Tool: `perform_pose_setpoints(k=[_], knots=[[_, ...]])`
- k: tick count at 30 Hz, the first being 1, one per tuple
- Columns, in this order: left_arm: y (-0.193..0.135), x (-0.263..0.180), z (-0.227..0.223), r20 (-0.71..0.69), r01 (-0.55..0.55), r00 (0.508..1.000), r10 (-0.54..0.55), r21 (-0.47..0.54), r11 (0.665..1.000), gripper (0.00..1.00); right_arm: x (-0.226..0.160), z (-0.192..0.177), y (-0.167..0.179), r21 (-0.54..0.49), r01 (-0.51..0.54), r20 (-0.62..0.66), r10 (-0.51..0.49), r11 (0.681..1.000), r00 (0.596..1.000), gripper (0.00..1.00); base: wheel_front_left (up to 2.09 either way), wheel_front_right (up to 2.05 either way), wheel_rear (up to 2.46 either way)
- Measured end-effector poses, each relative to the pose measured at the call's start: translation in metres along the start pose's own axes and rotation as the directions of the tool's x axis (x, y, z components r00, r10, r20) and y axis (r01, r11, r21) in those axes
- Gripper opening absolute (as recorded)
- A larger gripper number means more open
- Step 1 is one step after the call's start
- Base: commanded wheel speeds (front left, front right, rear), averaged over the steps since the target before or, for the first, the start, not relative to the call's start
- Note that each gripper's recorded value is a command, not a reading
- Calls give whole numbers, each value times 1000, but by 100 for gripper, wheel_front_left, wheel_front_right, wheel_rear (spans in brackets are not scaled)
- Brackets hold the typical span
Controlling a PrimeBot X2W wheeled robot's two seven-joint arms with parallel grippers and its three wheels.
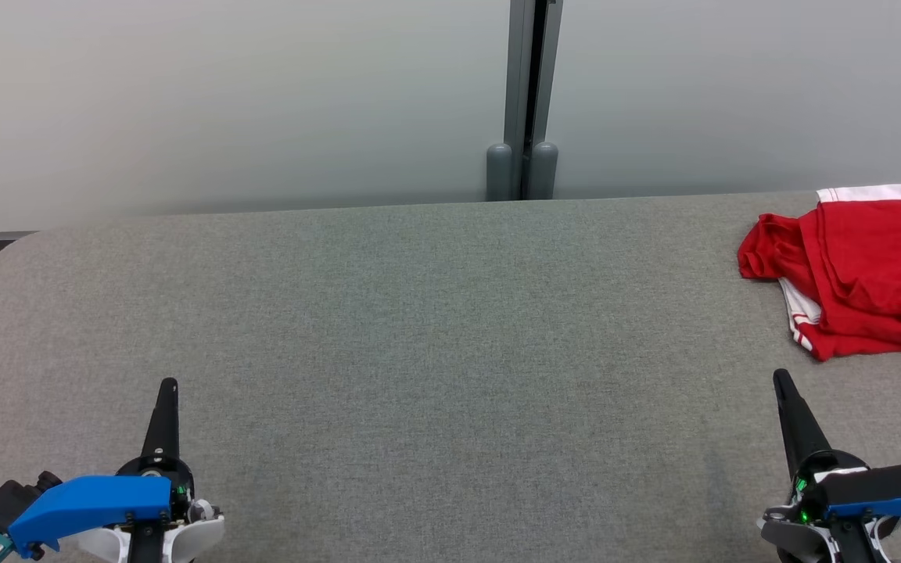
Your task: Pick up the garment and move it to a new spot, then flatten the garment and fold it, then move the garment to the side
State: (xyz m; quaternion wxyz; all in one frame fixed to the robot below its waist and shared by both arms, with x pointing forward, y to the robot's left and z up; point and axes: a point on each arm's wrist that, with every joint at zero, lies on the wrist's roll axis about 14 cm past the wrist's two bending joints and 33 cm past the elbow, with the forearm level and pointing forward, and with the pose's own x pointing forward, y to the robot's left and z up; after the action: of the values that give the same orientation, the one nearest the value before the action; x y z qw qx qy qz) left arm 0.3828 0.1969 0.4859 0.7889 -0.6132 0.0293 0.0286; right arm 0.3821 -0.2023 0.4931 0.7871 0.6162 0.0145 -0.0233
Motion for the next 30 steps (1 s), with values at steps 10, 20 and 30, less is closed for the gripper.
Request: perform_pose_setpoints(k=[10,20,30], knots=[[-5,1,2,1,18,1000,-18,-83,996,0,2,0,4,79,-15,-4,15,997,1000,0,0,0,0],[-9,2,5,4,37,999,-37,-159,987,0,4,0,8,153,-29,-7,30,988,1000,0,0,0,0],[-14,3,7,5,57,998,-57,-227,972,0,4,1,11,220,-39,-8,41,975,999,0,0,0,0]])
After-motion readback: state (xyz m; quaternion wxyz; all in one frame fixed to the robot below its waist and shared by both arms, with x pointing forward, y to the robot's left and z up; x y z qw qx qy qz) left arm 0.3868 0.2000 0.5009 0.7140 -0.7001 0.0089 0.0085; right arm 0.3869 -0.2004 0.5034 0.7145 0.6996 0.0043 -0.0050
